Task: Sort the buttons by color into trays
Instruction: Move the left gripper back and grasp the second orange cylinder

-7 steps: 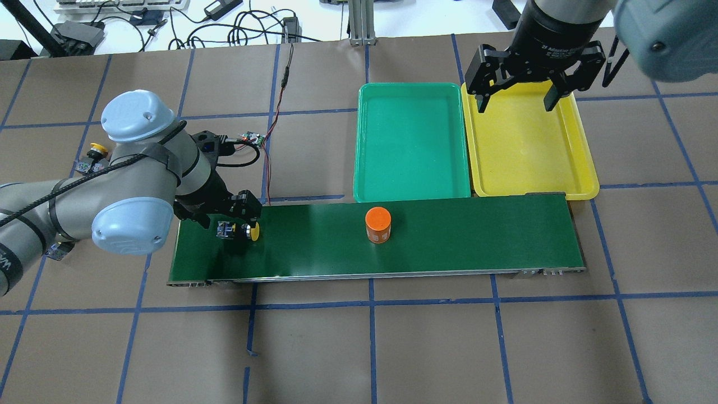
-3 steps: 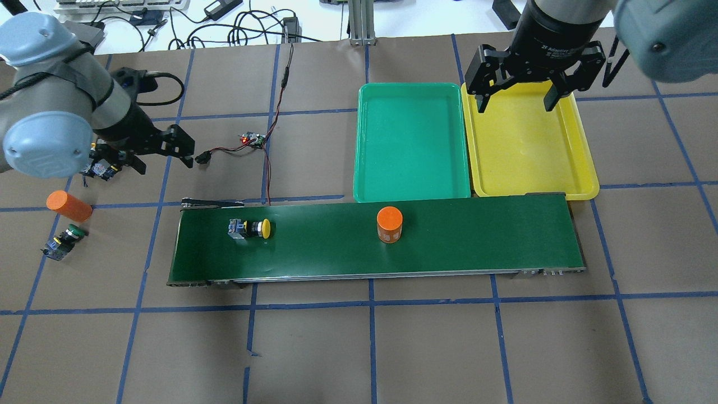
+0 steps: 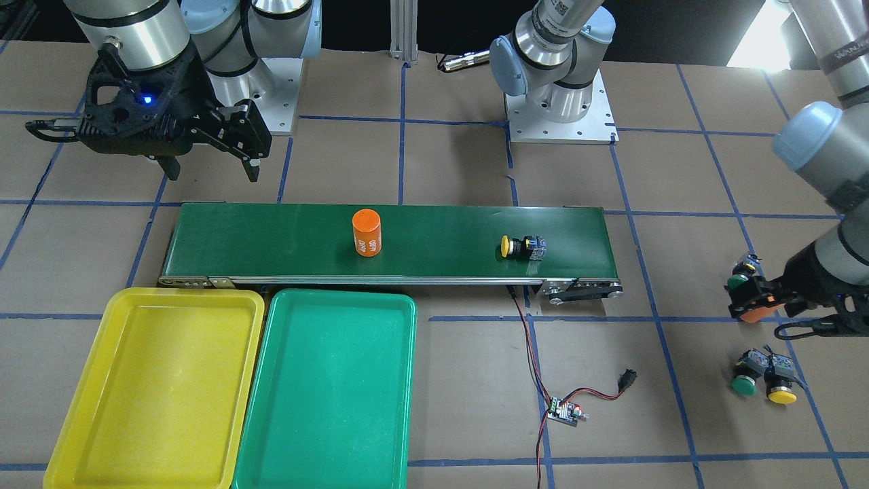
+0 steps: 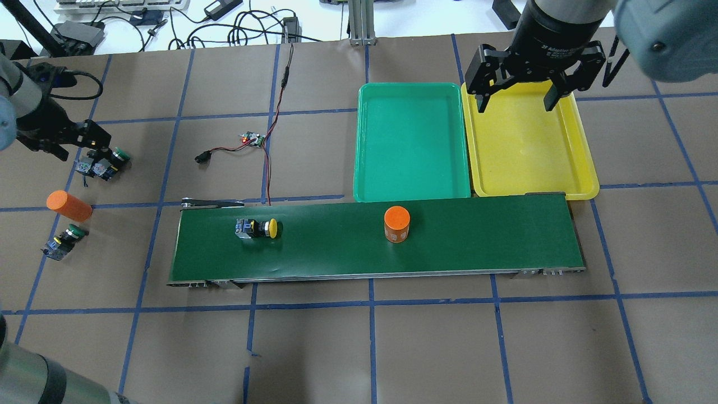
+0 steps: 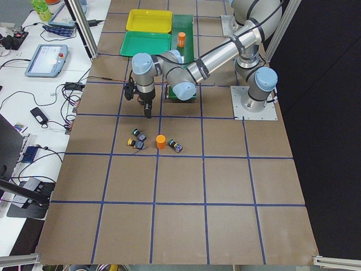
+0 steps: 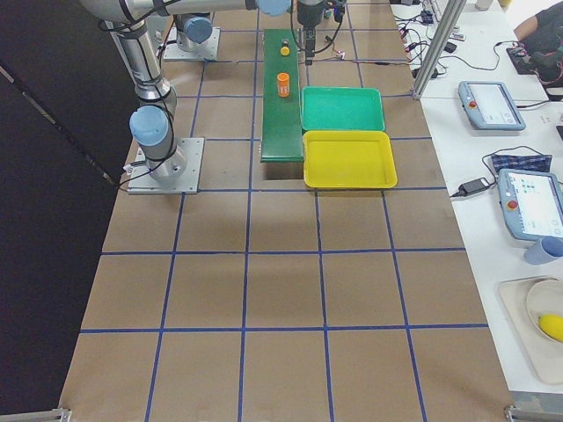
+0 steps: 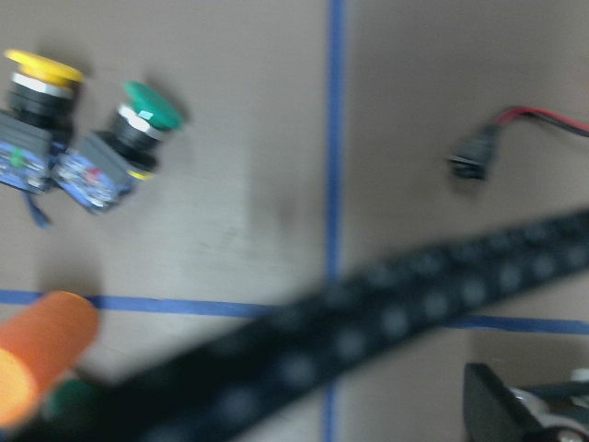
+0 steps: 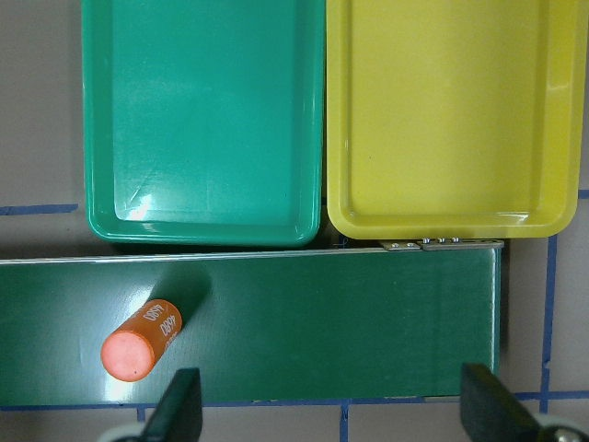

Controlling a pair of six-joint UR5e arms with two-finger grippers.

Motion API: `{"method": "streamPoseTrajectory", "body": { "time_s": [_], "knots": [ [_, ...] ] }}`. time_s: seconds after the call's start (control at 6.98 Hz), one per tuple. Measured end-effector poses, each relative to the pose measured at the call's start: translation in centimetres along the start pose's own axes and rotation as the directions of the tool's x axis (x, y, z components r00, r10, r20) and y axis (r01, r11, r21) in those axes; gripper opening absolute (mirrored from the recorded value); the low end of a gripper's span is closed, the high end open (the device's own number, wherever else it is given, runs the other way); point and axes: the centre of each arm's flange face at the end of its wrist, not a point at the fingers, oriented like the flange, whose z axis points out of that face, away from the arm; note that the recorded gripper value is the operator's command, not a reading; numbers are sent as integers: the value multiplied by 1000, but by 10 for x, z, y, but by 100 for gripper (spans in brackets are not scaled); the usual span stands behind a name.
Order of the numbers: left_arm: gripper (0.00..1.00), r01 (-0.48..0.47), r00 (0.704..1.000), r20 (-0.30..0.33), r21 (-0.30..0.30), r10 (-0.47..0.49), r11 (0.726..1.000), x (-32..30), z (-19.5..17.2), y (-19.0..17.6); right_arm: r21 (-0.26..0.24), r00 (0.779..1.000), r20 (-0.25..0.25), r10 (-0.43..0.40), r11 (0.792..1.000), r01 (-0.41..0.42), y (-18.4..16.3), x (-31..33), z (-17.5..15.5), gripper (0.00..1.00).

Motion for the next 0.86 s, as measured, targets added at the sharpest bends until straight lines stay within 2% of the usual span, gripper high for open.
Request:
{"method": "streamPoseTrajectory", "body": {
  "time_s": [0.29, 0.86],
  "knots": [
    [100, -46, 999, -24, -21, 46, 999, -79, 32, 15, 0, 1000, 0, 0, 1000, 0, 0, 0, 0, 100],
    [100, -41, 995, -95, -65, 35, 997, -94, 79, 22, 0, 1000, 0, 0, 1000, 0, 0, 0, 0, 100]
  ]
}}
